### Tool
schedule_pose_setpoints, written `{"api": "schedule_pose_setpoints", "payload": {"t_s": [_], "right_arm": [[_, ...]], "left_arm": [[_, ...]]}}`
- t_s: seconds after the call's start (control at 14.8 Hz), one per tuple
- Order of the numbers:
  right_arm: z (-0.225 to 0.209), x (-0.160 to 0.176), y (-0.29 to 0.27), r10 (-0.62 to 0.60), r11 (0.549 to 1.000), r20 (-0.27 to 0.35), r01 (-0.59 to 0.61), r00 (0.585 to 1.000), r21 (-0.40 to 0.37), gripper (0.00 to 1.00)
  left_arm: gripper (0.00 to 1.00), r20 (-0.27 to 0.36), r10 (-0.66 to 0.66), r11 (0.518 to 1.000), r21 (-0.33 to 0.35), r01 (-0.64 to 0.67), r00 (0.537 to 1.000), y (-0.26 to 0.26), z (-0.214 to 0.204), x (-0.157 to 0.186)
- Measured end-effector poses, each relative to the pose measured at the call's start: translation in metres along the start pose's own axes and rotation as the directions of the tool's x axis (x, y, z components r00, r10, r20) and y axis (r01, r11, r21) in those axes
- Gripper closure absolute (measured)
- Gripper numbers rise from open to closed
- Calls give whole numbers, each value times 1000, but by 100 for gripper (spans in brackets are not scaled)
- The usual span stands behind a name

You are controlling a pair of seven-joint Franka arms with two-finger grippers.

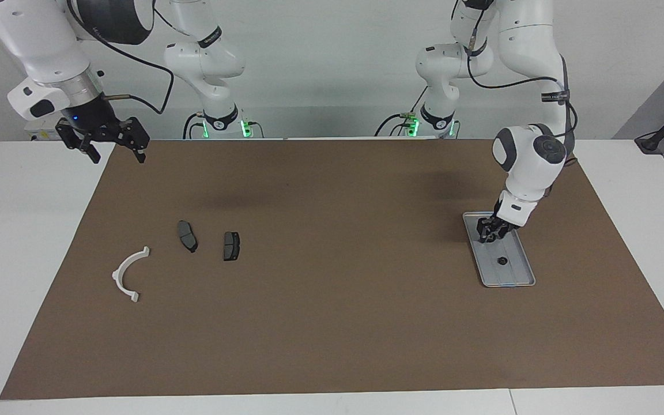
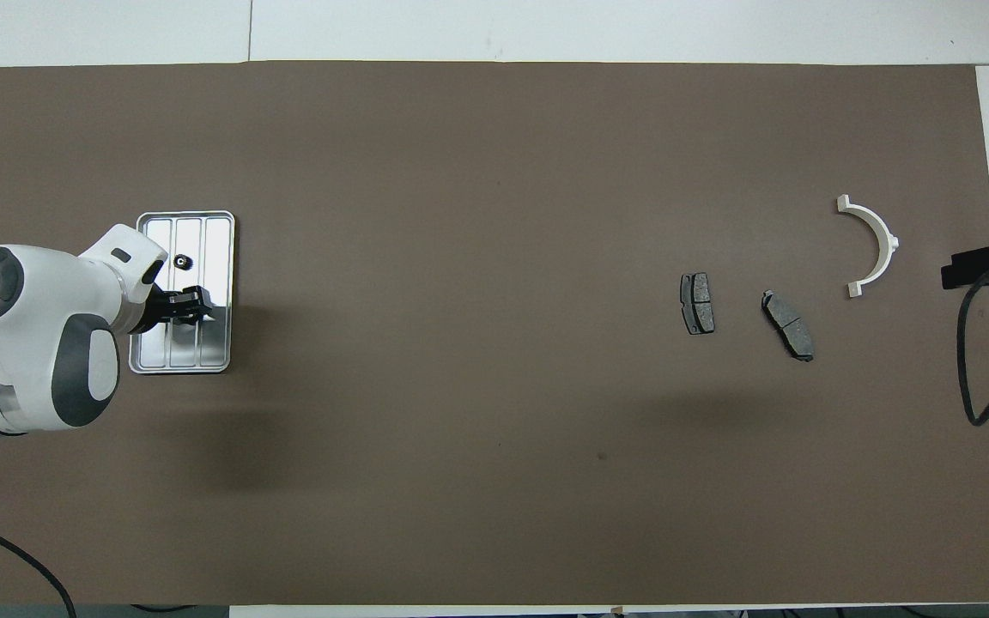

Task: Place bearing gear from tray to pile
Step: 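Reach the left gripper into the metal tray and grasp a black gear, then carry the gear to mid-table with the left gripper while the right gripper approaches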

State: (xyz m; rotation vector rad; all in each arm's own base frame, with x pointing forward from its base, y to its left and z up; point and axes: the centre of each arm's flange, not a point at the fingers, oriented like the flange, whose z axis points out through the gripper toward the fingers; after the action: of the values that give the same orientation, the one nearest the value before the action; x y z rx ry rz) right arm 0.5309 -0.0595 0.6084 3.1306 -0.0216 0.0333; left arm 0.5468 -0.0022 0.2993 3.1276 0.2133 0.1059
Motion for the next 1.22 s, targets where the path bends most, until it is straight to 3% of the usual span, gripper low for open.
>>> {"api": "schedule_pose_setpoints", "payload": {"t_s": [0.14,0.47,0.68,0.95,1.22], "right_arm": [[0,0,1,1,1000,0,-1,1000,0,0],[0,0,2,2,1000,0,-2,1000,0,0],[0,0,2,2,1000,0,-2,1000,0,0],[0,0,1,1,1000,-1,-1,1000,0,0],[2,3,0,-2,1000,-10,2,1000,-1,0]], "left_arm": [[66,0,0,1000,0,0,1000,0,0,0],[66,0,-5,1000,0,5,1000,1,-2,2],[66,19,-67,998,0,67,998,23,-39,26],[66,12,-172,985,-12,172,985,109,-109,50],[66,7,-297,953,-60,297,955,221,-112,25]]}}
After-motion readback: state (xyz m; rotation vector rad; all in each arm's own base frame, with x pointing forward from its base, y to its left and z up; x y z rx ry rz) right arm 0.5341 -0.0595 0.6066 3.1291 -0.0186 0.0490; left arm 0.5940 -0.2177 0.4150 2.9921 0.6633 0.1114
